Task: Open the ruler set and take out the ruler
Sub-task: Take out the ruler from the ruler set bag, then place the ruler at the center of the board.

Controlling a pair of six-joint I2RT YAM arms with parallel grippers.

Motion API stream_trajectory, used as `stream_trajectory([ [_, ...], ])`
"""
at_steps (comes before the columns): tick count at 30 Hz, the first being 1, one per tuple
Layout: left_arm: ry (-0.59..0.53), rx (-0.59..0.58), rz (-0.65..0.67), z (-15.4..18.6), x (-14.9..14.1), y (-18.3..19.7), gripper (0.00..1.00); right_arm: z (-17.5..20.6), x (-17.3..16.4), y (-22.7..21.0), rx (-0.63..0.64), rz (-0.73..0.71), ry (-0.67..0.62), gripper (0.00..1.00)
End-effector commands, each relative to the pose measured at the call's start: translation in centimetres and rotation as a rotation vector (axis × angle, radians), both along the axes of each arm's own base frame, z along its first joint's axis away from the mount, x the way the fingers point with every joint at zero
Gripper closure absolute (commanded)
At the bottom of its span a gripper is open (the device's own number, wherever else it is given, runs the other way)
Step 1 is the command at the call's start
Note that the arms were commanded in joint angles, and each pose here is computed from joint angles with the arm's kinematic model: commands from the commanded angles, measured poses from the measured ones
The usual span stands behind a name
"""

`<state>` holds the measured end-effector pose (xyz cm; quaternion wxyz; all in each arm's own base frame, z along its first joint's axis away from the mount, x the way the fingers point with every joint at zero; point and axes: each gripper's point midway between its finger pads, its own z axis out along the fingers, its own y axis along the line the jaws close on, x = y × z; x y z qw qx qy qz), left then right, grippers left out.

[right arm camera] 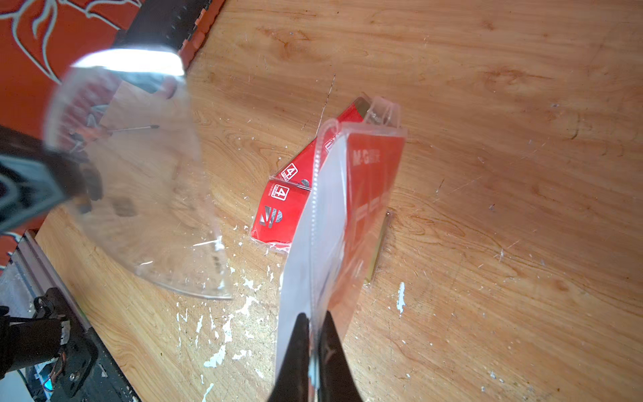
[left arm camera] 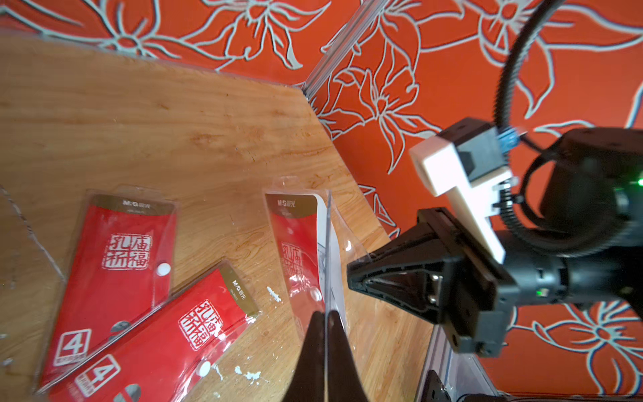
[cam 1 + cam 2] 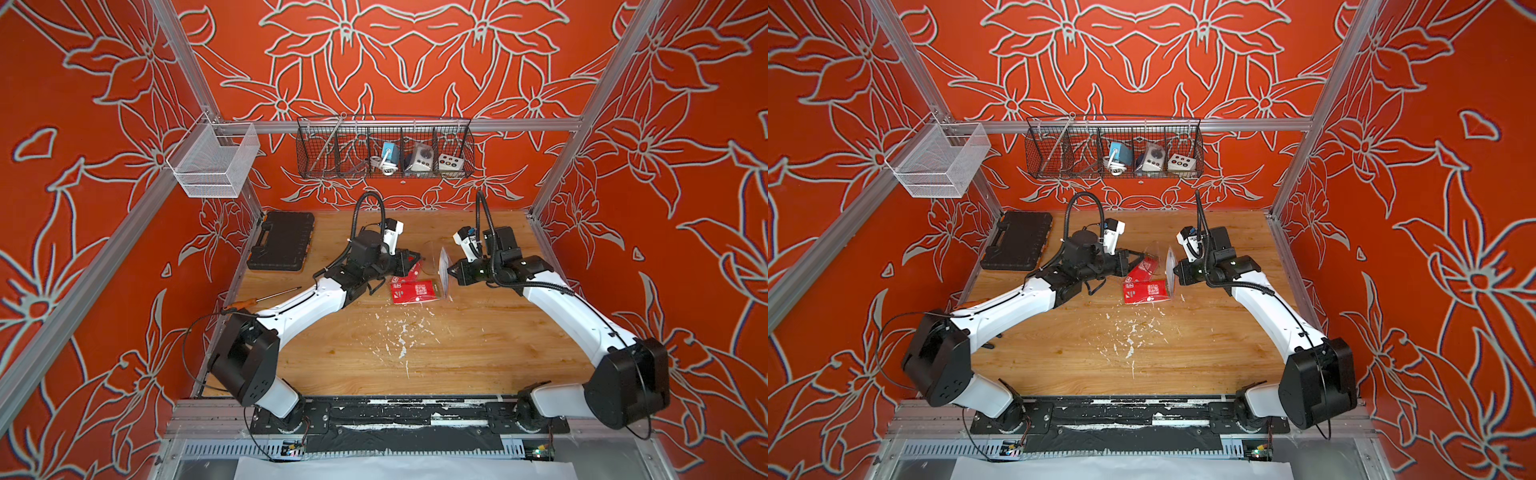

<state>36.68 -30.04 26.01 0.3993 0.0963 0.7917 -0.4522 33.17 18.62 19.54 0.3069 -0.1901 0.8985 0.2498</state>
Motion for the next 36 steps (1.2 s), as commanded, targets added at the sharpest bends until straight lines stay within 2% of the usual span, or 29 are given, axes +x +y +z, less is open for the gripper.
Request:
stream_trajectory([
  [1, -0.015, -0.042, -0.028, 1.5, -1.3, 1.4, 1.00, 0.4, -0.1, -0.9, -0.019, -0.007, -0.019, 1.00],
  [4, 0.015, -0.043, -0.055, 0.5, -2.7, 1.9, 1.00, 0.9, -0.3, -1.3, -0.020, -0.016, -0.020, 1.00],
  [15, 0.198, -0.052, -0.176, -6.5, -7.1, 0.8, 1.00, 3.3, -1.4, -4.0, -0.040, -0.082, -0.056, 1.00],
  [24, 0.319, -0.097, -0.257, -11.3, -10.8, -4.6, 1.00, 4.4, -2.2, -5.6, -0.057, -0.124, -0.065, 1.00],
  [36, 0.455, -0.155, -0.311, -15.6, -12.4, -10.5, 1.00, 4.4, -3.0, -7.0, -0.066, -0.150, -0.067, 1.00],
])
